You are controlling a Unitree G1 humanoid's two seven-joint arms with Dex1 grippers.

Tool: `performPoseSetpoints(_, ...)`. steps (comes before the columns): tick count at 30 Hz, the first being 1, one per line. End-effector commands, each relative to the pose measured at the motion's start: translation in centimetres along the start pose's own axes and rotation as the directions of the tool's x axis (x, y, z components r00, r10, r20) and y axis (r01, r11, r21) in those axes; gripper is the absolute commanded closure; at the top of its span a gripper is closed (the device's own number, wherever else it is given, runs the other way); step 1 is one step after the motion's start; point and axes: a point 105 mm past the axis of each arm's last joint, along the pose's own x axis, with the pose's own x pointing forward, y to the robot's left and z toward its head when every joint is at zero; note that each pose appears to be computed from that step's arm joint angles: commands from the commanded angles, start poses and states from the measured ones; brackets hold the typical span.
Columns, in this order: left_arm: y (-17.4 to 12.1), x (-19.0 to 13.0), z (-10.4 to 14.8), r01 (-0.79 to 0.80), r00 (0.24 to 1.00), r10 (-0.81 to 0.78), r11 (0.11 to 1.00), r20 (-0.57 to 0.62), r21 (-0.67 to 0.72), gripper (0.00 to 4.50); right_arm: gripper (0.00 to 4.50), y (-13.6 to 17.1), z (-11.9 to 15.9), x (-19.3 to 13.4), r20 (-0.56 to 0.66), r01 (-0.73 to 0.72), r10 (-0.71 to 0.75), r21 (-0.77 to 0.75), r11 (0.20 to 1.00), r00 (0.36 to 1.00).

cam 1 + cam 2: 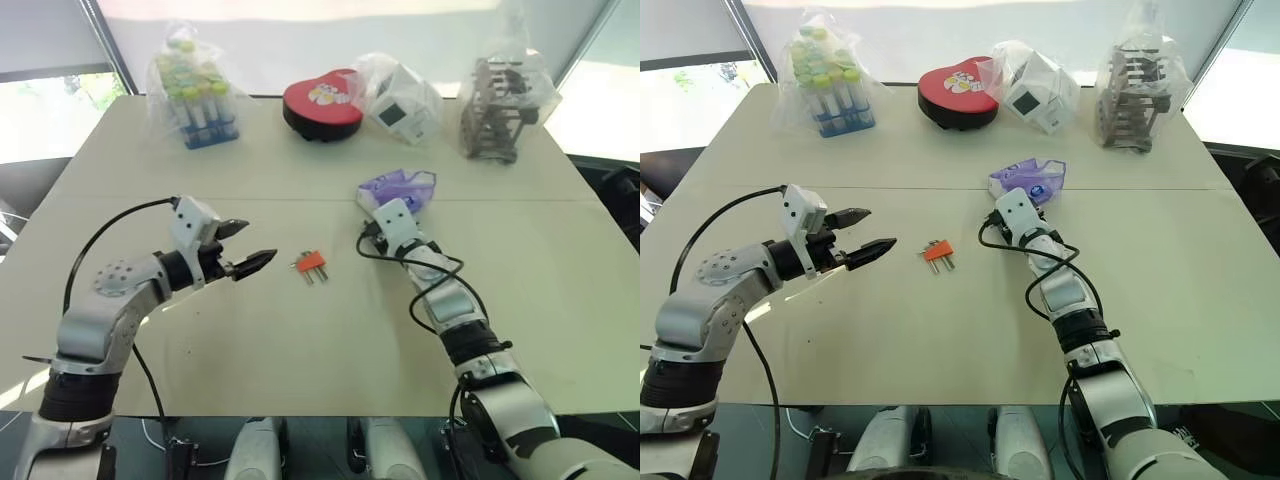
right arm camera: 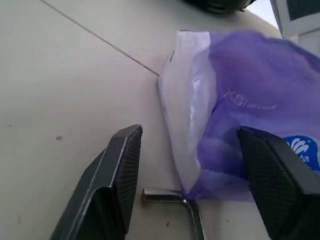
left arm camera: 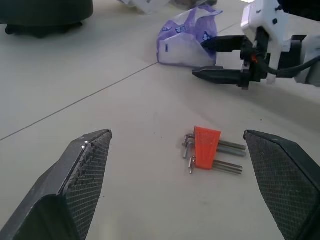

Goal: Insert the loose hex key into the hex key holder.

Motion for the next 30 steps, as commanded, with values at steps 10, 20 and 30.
performPoseSetpoints(10, -0.4, -0.3, 1.5, -0.025, 0.998, 0.023, 0.999, 0.054, 0.036, 0.00, 4.44, -2.2, 2.0, 0.2, 0.062, 0.091, -0.093, 0.037, 0.995, 0.994)
performPoseSetpoints(20, -0.8, 0.6, 1.7, 0.006, 0.998, -0.008, 1.000, 0.062, 0.028, 0.00, 4.44, -11.7, 4.2, -4.6, 0.110, 0.479, -0.496, 0.149, 0.865, 0.861)
performPoseSetpoints(30, -0.7, 1.8, 1.5, 0.037, 0.997, -0.038, 0.999, 0.064, 0.029, 0.00, 4.44, -21.7, -2.6, -14.0, -0.066, 0.869, -0.867, 0.000, 0.495, 0.494)
